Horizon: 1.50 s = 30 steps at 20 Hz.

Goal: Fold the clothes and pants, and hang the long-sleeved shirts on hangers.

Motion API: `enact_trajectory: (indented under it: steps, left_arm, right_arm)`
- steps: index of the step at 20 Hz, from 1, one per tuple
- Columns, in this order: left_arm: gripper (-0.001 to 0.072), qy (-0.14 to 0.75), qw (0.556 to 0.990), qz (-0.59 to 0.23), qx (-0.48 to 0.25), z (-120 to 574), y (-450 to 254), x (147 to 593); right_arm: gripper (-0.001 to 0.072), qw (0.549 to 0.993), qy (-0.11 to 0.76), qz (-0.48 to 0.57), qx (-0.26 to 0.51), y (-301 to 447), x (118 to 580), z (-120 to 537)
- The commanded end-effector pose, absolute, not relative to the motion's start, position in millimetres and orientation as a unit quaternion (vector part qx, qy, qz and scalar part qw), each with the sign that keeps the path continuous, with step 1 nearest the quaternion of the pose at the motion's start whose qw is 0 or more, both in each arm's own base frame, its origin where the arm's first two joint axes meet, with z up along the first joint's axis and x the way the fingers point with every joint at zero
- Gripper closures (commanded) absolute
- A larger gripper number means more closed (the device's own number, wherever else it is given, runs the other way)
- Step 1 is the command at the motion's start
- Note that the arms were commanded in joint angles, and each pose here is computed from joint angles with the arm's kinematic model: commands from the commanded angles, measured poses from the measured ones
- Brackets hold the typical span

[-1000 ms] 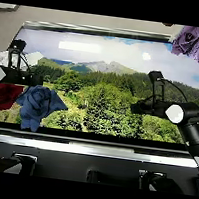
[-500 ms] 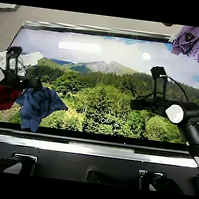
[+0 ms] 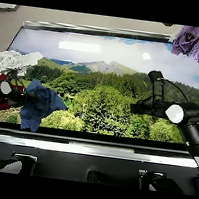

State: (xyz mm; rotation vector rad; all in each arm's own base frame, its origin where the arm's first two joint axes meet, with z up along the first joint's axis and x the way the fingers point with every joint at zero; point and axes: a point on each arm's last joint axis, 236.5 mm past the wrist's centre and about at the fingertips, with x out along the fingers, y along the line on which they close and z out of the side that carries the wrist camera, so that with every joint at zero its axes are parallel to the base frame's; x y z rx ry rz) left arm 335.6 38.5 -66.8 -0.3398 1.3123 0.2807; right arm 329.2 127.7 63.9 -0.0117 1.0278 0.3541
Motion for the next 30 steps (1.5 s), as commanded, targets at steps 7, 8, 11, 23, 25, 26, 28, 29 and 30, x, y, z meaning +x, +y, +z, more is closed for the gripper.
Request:
enact_trajectory:
  steps: [7, 8, 11, 23, 25, 26, 28, 29, 30]
  left_arm:
    - [0.0688, 0.605, 0.709, -0.129, -0.338, -46, -179, 345]
    - [0.0688, 0.601, 0.705, -0.153, -0.344, -39, -209, 340]
    - [0.0688, 0.573, 0.710, -0.190, -0.363, -28, -293, 327]
    - [-0.0006, 0.545, 0.739, -0.117, -0.379, -12, -214, 360]
    - [-0.0006, 0.528, 0.749, -0.092, -0.389, -1, -176, 371]
    - [-0.0006, 0.524, 0.749, -0.080, -0.398, 2, -160, 374]
    - [-0.0006, 0.526, 0.742, -0.062, -0.412, 1, -140, 375]
    - [-0.0006, 0.529, 0.738, -0.055, -0.415, -1, -133, 374]
    - [-0.0005, 0.530, 0.737, -0.049, -0.416, -3, -126, 374]
  right_arm:
    - [0.0572, 0.805, 0.573, 0.153, -0.017, 114, 285, 47]
    - [0.0572, 0.800, 0.580, 0.147, -0.029, 107, 279, 47]
    - [0.0521, 0.793, 0.594, 0.112, -0.077, 75, 262, 53]
    - [0.0083, 0.807, 0.561, 0.005, 0.187, 36, 292, 24]
    - [0.0084, 0.760, 0.563, 0.066, 0.319, 79, 298, -4]
    - [0.0084, 0.742, 0.563, 0.096, 0.352, 97, 300, -14]
    - [0.0084, 0.713, 0.552, 0.135, 0.410, 121, 311, -25]
    - [0.0084, 0.706, 0.550, 0.150, 0.421, 129, 317, -29]
    - [0.0084, 0.703, 0.548, 0.154, 0.426, 135, 322, -35]
